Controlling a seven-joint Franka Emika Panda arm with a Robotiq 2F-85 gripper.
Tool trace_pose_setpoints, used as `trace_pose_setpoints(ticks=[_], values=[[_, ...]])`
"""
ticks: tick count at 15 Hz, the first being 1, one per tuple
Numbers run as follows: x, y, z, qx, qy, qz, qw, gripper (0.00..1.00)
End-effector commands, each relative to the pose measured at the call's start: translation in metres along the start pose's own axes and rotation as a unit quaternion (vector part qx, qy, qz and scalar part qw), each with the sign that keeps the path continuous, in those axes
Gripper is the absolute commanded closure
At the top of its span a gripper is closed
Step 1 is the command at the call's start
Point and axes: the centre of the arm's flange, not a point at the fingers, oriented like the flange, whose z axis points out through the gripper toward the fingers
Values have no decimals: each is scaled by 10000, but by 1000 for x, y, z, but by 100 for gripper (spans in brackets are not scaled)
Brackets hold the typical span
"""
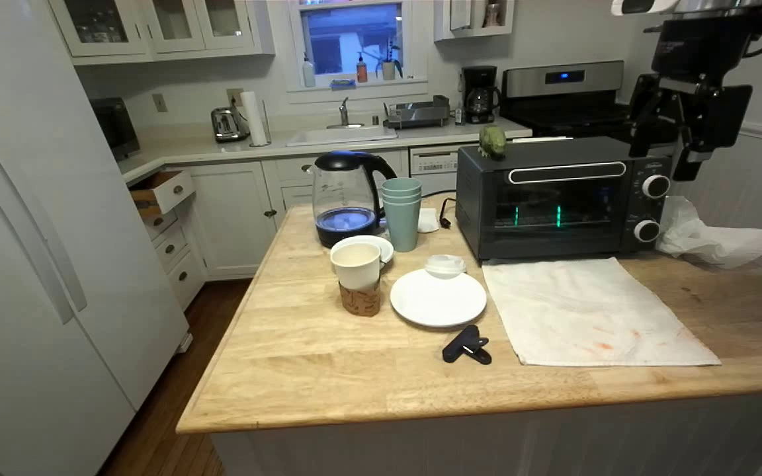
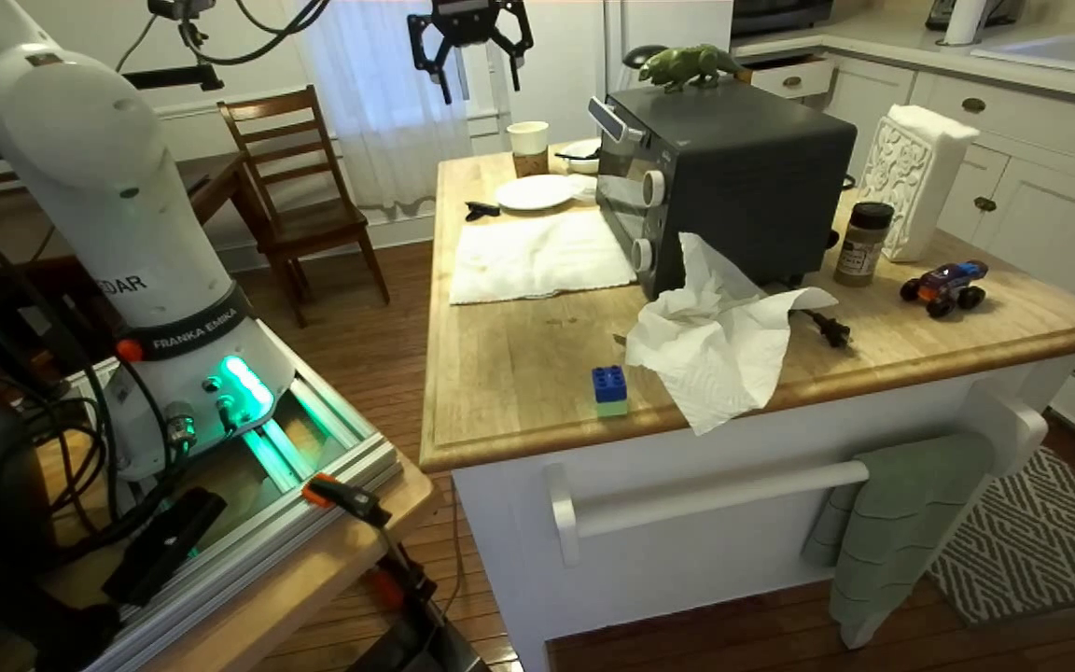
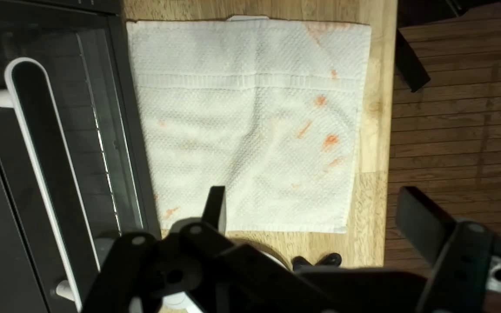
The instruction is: Pull down the mini oven door
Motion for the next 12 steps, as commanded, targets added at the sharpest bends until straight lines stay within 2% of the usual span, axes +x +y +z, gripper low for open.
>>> trace_pose_setpoints(ticks=[1,2,10,11,12], values=[[2,36,17,-204,-110,-86,9997,0],[-1,12,11,-66,-20,-7,10000,0],[0,13,14,-72,-48,-18,10000,0],[1,22,17,-38,130,-50,9999,0],[0,28,20,-114,90,-88,9999,0]])
